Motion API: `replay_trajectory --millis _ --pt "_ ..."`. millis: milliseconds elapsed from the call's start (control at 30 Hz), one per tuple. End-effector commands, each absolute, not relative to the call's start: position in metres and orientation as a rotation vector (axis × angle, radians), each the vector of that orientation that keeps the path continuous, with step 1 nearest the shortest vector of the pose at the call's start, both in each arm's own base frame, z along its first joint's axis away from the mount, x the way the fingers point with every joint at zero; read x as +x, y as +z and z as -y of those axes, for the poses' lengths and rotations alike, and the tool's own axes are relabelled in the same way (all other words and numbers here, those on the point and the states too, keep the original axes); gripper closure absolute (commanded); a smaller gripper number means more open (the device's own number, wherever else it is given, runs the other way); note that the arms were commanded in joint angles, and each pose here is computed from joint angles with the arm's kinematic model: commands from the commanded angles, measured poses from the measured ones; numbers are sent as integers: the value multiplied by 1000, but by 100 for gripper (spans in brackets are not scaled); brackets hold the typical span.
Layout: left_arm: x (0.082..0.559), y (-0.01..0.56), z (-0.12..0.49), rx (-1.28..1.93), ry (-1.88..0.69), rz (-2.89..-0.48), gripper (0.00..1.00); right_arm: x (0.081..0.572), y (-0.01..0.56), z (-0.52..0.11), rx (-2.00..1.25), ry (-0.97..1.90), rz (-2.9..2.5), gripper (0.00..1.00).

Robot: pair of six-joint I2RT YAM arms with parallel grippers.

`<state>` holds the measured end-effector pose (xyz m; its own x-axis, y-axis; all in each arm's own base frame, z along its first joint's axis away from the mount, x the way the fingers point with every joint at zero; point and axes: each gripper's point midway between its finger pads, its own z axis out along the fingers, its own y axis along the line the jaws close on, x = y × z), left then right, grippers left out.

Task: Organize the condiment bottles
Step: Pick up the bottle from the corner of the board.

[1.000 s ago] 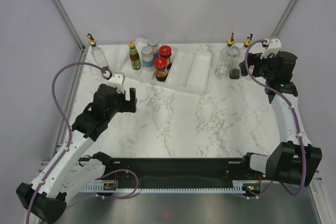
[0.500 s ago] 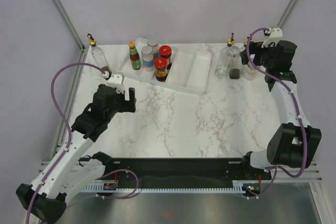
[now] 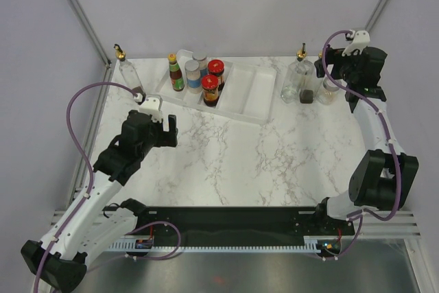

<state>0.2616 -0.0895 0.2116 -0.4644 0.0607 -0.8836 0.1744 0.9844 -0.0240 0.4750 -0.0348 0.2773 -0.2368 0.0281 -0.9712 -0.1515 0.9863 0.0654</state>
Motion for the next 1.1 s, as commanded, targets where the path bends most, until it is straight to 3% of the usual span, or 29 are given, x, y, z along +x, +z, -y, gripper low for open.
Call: replay_trajectory --millis 0,1067 --pt "267 220 84 163 -92 -2006 0 489 304 40 -85 144 -1727 5" --pt "267 218 82 158 -86 -2008 0 519 290 33 -108 106 -1730 7"
